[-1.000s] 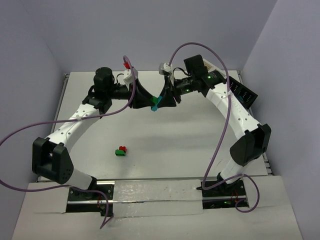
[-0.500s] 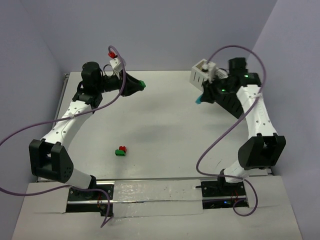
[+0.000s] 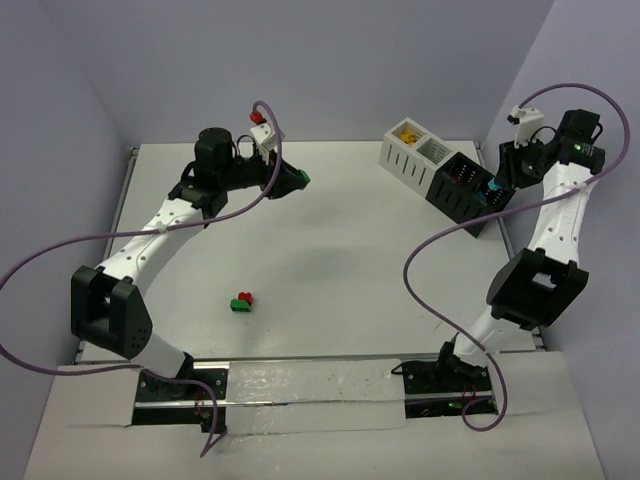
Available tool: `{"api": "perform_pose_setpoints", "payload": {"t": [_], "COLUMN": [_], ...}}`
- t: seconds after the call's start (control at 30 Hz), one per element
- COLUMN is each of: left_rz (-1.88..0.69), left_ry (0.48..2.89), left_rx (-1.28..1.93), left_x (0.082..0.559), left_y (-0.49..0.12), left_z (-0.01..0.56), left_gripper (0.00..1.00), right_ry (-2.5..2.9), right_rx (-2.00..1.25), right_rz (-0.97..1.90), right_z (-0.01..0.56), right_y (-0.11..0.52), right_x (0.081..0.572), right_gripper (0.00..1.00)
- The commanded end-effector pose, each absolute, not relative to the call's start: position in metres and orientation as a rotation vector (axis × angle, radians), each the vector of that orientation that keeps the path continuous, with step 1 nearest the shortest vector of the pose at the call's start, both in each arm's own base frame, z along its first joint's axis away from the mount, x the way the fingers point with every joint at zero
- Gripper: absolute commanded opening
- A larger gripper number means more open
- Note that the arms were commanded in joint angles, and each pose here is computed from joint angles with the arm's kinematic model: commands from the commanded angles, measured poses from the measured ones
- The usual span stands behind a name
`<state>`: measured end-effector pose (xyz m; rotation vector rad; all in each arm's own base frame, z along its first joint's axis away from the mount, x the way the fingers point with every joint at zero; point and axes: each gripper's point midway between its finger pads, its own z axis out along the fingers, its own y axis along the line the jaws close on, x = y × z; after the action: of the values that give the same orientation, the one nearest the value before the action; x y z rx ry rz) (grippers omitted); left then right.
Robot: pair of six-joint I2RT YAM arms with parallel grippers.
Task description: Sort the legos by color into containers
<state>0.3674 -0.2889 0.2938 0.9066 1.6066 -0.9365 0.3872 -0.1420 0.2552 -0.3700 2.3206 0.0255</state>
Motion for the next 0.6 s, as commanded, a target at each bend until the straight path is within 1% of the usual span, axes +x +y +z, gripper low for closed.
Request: {"api": "perform_pose_setpoints", "payload": {"t": [0.0,0.2,0.37,0.47,0.57], "left_rz": [-0.882,-0.869,-0.863,-0.862,-0.861], "left_ry": [1.57,1.6,1.62,1.624,1.63], "left_rx": [0.908,0.914,0.909,0.91,0.912], "left_x": [0.382,0.389,0.391,0.392,0.395], "left_y": [-0.29,-0.292,-0.291,-0.291,-0.292], "left_z": [0.313,0.303,0.297,0.295,0.293], "left_gripper": [0.0,0.0,0.0,0.0,0.0], "right_ry": [2.309,2.32,2.354,2.377,2.408], "right_rx": [-0.248,-0.205,-0.23,-0.248,-0.261], "right_rz": [-0.062,-0.058,-0.075,-0.07,-0.091], "right_z": [0.257,0.248,0.231,0.22,0.206], "right_y": [-0.168,-0.179,-0.176,-0.172,-0.17], "right_x": [0.418,0.447,0.456,0.459,0.461], "right_gripper": [0.0,0.0,0.01,0.04,0.12]}}
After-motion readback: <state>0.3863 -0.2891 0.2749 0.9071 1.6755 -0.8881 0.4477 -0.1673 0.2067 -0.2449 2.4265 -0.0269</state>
